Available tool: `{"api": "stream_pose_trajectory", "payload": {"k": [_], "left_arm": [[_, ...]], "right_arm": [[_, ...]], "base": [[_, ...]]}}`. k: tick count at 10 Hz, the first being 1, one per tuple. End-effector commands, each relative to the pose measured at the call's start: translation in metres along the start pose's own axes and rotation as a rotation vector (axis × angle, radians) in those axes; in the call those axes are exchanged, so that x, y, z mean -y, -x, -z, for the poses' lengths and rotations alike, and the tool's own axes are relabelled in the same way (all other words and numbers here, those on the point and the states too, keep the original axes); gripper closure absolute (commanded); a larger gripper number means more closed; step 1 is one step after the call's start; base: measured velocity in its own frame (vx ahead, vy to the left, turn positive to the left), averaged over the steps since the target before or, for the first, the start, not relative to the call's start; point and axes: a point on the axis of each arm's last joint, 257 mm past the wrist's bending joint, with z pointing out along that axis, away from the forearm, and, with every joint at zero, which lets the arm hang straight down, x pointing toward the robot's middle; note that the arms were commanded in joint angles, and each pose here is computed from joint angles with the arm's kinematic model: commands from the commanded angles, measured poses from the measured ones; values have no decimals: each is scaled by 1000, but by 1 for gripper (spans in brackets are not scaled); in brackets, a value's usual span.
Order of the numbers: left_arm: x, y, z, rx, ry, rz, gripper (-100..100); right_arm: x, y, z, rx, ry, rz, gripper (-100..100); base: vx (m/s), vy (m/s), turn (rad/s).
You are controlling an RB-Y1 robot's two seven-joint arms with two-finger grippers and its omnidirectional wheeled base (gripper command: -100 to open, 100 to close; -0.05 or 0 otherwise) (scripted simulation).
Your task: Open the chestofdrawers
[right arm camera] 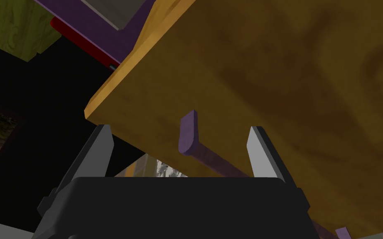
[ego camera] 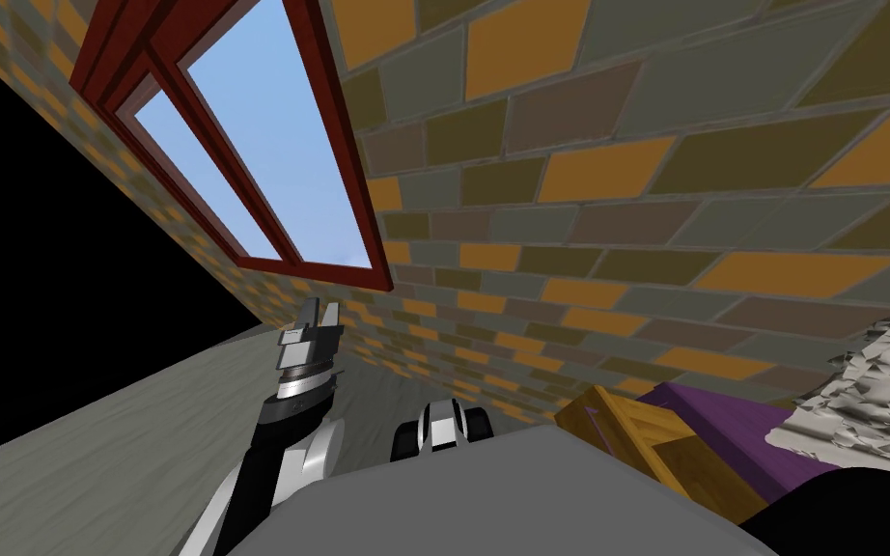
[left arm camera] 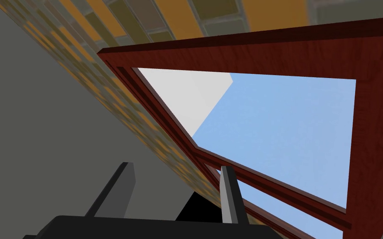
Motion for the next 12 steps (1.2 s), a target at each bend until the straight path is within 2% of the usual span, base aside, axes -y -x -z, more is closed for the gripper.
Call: {"api": "stream_pose_trajectory", "payload": {"k": [1,2,5,6,7,8,9,10,12], "left_arm": [[0,0,0,0,0,0,0],[0,0,0,0,0,0,0],[0,0,0,0,0,0,0],[0,0,0,0,0,0,0],[0,0,0,0,0,0,0],[0,0,0,0,0,0,0],[0,0,0,0,0,0,0],[0,0,0,0,0,0,0],[0,0,0,0,0,0,0]], "right_arm": [[7,2,3,-1,2,-6,-100],[16,1,3,7,1,12,-100],[21,5,6,-2,3,-7,-100],[32,4,7,5,1,13,-100],[29,7,8,-3,3,-7,-100],[40,6,9,3,0,14,-100],[38,8,11,-6,2,-6,-100],[49,8,12,-1,-1,13,-100],[40,6,15,-19,20,7,-100]], "base": [[19,-11,-7],[25,-17,-10],[19,-19,-9],[18,-25,1],[16,-21,-12],[24,-19,-3],[16,-16,-17],[20,-25,-11],[9,-14,-5]]}}
